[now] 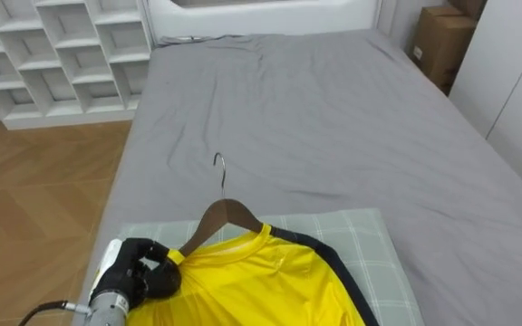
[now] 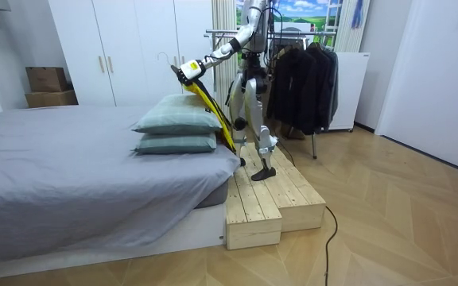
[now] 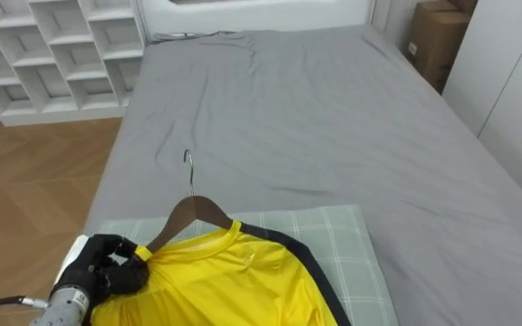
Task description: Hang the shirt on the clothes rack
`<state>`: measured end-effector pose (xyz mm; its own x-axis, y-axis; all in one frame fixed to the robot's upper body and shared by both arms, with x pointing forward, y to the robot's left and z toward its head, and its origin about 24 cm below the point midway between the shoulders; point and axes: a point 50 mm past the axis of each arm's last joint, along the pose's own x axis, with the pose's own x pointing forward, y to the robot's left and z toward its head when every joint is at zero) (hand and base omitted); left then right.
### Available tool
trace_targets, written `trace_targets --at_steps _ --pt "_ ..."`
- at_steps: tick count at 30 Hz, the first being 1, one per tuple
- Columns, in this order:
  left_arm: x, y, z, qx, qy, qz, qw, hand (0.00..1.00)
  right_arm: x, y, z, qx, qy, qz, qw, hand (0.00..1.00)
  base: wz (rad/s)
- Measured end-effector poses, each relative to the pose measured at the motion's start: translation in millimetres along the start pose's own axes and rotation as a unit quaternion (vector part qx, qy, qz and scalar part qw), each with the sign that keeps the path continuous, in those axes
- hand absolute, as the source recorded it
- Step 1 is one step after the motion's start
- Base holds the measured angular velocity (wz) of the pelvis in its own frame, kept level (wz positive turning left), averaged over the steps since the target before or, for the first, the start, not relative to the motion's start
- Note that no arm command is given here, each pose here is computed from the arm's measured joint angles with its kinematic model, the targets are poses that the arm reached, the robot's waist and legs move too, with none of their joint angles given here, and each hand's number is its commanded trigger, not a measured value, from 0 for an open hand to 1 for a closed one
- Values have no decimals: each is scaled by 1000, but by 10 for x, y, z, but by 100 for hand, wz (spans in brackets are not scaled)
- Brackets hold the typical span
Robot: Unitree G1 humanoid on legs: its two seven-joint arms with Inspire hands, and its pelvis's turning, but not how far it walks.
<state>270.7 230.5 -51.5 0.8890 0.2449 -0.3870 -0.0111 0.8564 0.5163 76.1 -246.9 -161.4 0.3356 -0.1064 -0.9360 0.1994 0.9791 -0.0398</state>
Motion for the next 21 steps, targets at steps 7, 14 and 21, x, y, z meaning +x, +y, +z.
trace_targets --at_steps 7,14,21 --pt "2 21 3 -7 0 5 1000 100 -1 -8 2 1 -1 -2 1000 0 0" --pt "2 23 1 -18 2 6 1000 100 -1 -16 7 -32 2 -7 999 0 0" --pt "14 69 204 -34 -41 22 998 100 -16 -133 23 -65 4 -56 996 0 3"
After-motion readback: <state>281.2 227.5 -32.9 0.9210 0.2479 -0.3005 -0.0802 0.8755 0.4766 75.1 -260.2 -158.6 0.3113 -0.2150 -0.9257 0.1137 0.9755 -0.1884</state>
